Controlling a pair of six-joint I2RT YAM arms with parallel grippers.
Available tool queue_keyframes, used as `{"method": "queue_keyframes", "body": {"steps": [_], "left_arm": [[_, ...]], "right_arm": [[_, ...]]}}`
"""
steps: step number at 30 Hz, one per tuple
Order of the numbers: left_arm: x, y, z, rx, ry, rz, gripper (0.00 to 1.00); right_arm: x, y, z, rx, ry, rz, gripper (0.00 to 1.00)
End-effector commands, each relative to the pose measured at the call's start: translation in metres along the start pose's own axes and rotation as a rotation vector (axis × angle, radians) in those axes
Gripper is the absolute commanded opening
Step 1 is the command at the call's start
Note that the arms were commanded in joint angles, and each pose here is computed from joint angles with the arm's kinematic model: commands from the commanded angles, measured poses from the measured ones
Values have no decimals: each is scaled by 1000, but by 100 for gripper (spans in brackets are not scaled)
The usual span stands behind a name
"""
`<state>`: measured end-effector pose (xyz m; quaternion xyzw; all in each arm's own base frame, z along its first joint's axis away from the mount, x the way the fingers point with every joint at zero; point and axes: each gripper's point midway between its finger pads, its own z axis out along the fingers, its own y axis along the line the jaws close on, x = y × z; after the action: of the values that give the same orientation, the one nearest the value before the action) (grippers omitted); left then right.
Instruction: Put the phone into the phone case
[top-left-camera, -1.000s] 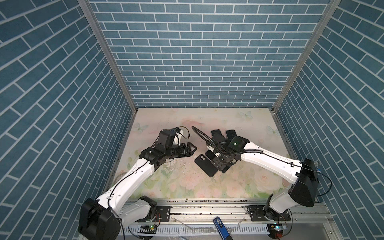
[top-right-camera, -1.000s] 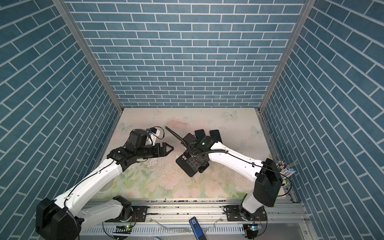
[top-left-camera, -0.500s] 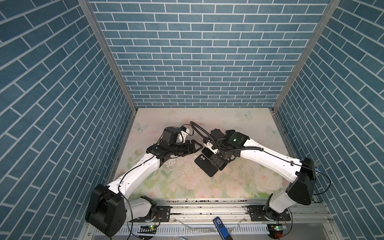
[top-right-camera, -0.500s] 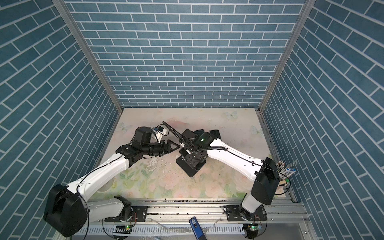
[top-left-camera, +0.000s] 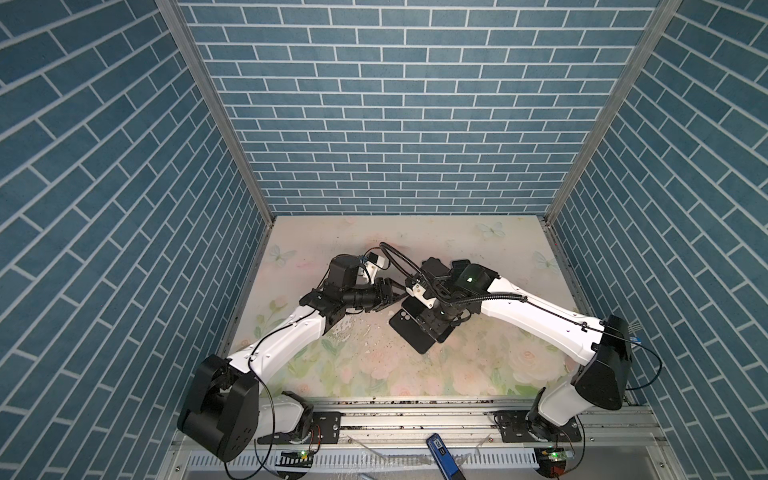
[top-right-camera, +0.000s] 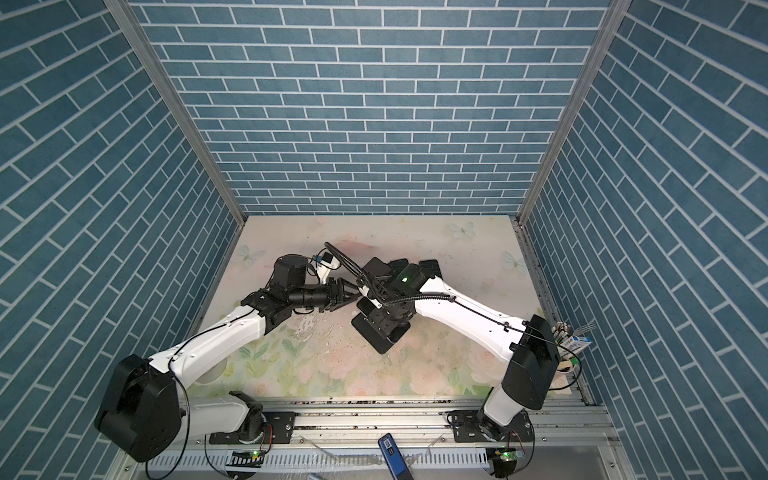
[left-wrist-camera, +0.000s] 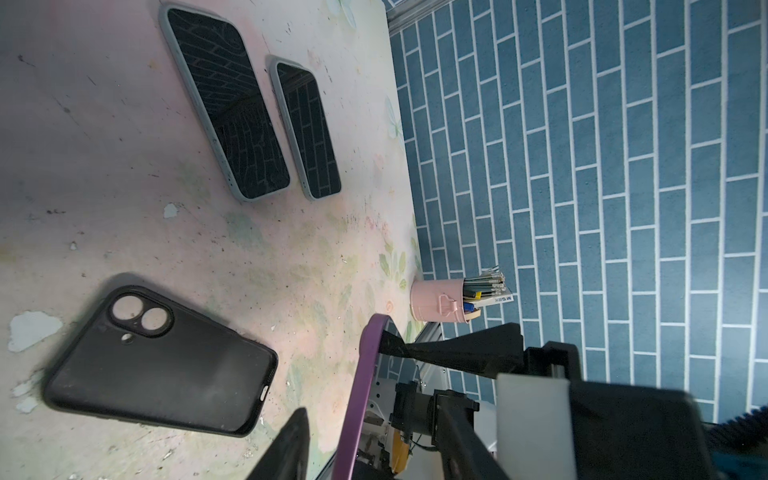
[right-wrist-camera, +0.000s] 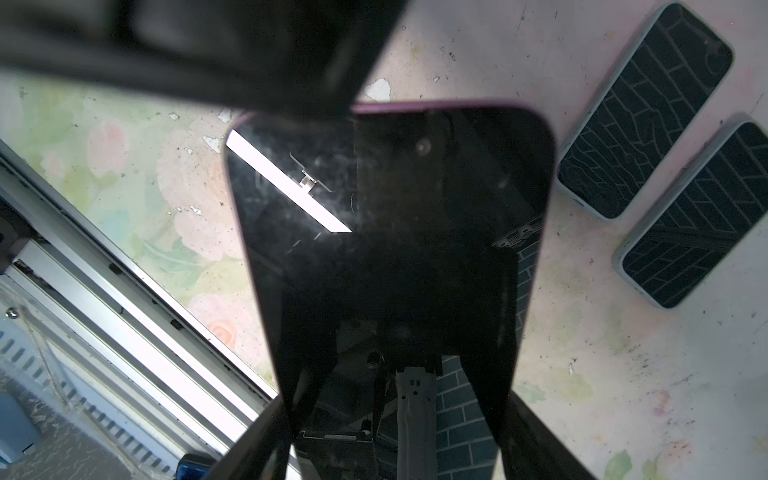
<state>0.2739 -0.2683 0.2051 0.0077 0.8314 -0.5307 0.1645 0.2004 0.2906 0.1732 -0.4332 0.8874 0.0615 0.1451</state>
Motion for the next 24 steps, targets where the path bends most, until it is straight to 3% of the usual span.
{"method": "queue_keyframes", "body": {"steps": [1, 17, 24], "left_arm": [[8, 4, 4, 13, 29, -11, 46], [16, -4, 6, 95, 62, -41, 34], [14, -14, 8, 155, 66, -46, 23]], "right_arm": [[-12, 3, -17, -16, -50, -26, 65], [-20, 9, -20, -54, -69, -9, 65], [-24, 10, -22, -54, -70, -9, 65]]}}
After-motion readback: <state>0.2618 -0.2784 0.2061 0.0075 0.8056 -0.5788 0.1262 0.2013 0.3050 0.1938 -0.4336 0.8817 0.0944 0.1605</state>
